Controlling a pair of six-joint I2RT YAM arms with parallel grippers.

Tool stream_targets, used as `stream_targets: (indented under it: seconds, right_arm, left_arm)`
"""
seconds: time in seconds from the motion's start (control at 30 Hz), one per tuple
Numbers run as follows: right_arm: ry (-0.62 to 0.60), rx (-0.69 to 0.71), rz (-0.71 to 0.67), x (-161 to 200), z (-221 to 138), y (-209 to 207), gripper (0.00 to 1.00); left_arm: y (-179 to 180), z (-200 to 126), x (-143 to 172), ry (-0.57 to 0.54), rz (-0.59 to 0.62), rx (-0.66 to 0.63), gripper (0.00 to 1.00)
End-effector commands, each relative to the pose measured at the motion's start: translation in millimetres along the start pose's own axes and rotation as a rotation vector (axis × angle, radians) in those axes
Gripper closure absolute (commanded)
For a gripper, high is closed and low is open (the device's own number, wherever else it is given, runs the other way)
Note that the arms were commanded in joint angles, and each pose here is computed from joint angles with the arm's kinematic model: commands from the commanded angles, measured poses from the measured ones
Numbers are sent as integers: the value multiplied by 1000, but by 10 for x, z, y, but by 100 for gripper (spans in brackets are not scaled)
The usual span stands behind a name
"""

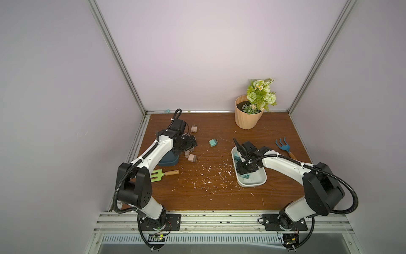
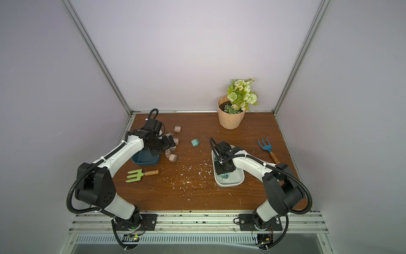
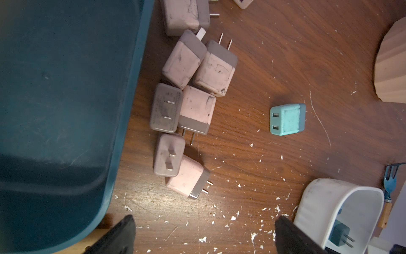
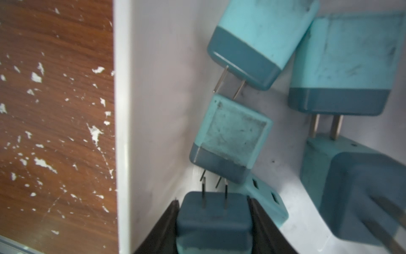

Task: Place the plugs by color into the storage box
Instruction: Place the plug in the storage box, then adjust the plug at the center of the board.

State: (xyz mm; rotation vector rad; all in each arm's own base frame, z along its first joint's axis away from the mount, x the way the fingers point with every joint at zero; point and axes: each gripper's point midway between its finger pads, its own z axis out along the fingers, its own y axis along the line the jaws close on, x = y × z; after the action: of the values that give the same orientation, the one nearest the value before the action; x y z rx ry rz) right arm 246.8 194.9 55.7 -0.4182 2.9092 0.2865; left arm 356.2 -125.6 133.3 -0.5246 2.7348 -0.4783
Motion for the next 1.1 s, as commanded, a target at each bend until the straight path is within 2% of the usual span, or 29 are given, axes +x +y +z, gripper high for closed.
stream_targets:
  seconds: [0.0, 0.1, 0.27, 0.43, 0.6, 0.8, 1.07]
  right_arm:
    - [63, 39, -13, 110, -22, -52, 41]
    - [26, 45, -14, -1, -227, -24, 36]
    - [-49, 108, -54, -342, -673, 40, 34]
    - [-112, 29, -78, -852, -878, 364, 28]
    - [-127, -34, -122, -1315, -740, 687, 24]
    - [-103, -88, -178, -1727, -294, 965, 19]
    - [-150, -73, -135, -2232, 100, 1082, 17]
  left_arm:
    - [-8, 5, 20, 8, 4, -9, 0]
    - [-30, 7, -3, 7, 3, -5, 0]
    - [-79, 5, -59, 0, -1, 2, 0]
    - [-86, 45, -77, 5, 0, -4, 0]
    - [-89, 18, -89, -5, -6, -3, 0]
    - [-38, -17, -61, -15, -19, -13, 0]
    - [39, -47, -10, -18, -36, -23, 0]
